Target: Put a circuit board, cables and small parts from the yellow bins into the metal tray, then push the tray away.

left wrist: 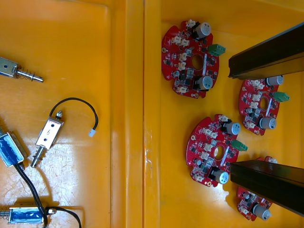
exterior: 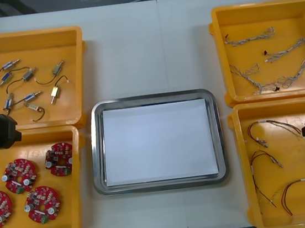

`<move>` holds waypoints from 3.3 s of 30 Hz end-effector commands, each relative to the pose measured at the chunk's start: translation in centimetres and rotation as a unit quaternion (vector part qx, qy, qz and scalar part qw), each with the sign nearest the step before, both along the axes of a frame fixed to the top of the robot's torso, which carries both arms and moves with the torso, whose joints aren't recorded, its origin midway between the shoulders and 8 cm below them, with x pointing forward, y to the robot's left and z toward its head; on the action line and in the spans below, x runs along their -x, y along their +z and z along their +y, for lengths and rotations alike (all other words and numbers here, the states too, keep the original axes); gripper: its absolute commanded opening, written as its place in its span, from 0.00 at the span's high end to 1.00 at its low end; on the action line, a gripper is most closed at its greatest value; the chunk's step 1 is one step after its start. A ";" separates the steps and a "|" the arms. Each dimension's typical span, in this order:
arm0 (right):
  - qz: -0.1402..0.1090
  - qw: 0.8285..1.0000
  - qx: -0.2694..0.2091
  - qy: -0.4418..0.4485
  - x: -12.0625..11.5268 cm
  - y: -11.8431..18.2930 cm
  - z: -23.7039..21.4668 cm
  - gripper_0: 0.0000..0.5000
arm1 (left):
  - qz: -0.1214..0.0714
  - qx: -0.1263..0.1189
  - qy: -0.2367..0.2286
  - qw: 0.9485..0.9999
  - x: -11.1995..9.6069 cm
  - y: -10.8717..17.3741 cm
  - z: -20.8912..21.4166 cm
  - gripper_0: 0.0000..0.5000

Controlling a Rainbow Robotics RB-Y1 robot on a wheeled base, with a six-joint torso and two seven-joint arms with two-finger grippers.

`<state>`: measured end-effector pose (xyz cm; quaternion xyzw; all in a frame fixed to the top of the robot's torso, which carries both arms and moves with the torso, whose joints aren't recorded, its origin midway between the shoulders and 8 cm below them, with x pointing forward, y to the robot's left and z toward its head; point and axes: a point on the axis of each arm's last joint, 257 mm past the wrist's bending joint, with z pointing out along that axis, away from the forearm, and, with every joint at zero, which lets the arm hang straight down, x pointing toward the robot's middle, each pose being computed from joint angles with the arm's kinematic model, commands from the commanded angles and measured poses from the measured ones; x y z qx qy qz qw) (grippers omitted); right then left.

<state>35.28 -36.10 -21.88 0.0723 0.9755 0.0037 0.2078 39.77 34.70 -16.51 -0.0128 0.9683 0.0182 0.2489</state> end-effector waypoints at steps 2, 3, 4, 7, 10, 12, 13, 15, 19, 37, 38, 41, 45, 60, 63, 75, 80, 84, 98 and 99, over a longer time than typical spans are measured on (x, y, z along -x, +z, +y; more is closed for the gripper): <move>-0.003 1.000 0.013 0.006 0.3 0.3 -1.0 0.00 | -0.013 -0.003 0.045 0.999 0.6 1.3 1.7 0.00; -0.003 1.000 0.013 0.006 0.3 0.3 -1.0 0.00 | -0.013 -0.003 0.045 0.999 0.6 1.3 1.7 0.00; -0.003 1.000 0.013 0.006 0.3 0.3 -1.0 0.00 | -0.013 -0.003 0.045 0.999 0.6 1.3 1.7 0.00; -0.003 1.000 0.013 0.006 0.3 0.3 -1.0 0.00 | -0.013 -0.003 0.045 0.999 0.6 1.3 1.7 0.00; -0.003 1.000 0.013 0.006 0.3 0.3 -1.0 0.00 | -0.013 -0.003 0.045 0.999 0.6 1.3 1.7 0.00; -0.003 1.000 0.013 0.006 0.3 0.3 -1.0 0.00 | -0.013 -0.003 0.045 0.999 0.6 1.3 1.7 0.00; -0.003 1.000 0.013 0.006 0.3 0.3 -1.0 0.00 | -0.013 -0.003 0.045 0.999 0.6 1.3 1.7 0.00; -0.003 1.000 0.013 0.006 0.3 0.3 -1.0 0.00 | -0.013 -0.003 0.045 0.999 0.6 1.3 1.7 0.00; -0.003 1.000 0.013 0.006 0.3 0.3 -1.0 0.00 | -0.013 -0.003 0.045 0.999 0.6 1.3 1.7 0.00; -0.003 1.000 0.013 0.006 0.3 0.3 -1.0 0.00 | -0.013 -0.003 0.045 0.999 0.6 1.3 1.7 0.00; -0.003 1.000 0.013 0.006 0.3 0.3 -1.0 0.00 | -0.013 -0.003 0.045 0.999 0.6 1.3 1.7 0.00; -0.003 1.000 0.013 0.006 0.3 0.3 -1.0 0.00 | -0.013 -0.003 0.045 0.999 0.6 1.3 1.7 0.00; -0.003 1.000 0.013 0.006 0.3 0.3 -1.0 0.00 | -0.013 -0.003 0.045 0.999 0.6 1.3 1.7 0.00; -0.003 1.000 0.013 0.006 0.3 0.3 -1.0 0.00 | -0.013 -0.003 0.045 0.999 0.6 1.3 1.7 0.00; -0.003 1.000 0.013 0.006 0.3 0.3 -1.0 0.00 | -0.013 -0.003 0.045 0.999 0.6 1.3 1.7 0.00; -0.003 1.000 0.013 0.006 0.3 0.3 -1.0 0.00 | -0.013 -0.003 0.045 0.999 0.6 1.3 1.7 0.00; -0.003 1.000 0.013 0.006 0.3 0.3 -1.0 0.00 | -0.013 -0.003 0.045 0.999 0.6 1.3 1.7 0.00; -0.003 1.000 0.013 0.006 0.3 0.3 -1.0 0.00 | -0.013 -0.003 0.045 0.999 0.6 1.3 1.7 0.00; -0.003 1.000 0.013 0.006 0.3 0.3 -1.0 0.00 | -0.013 -0.003 0.045 0.999 0.6 1.3 1.7 0.00; -0.003 1.000 0.013 0.006 0.3 0.3 -1.0 0.00 | -0.013 -0.003 0.045 0.999 0.6 1.3 1.7 0.00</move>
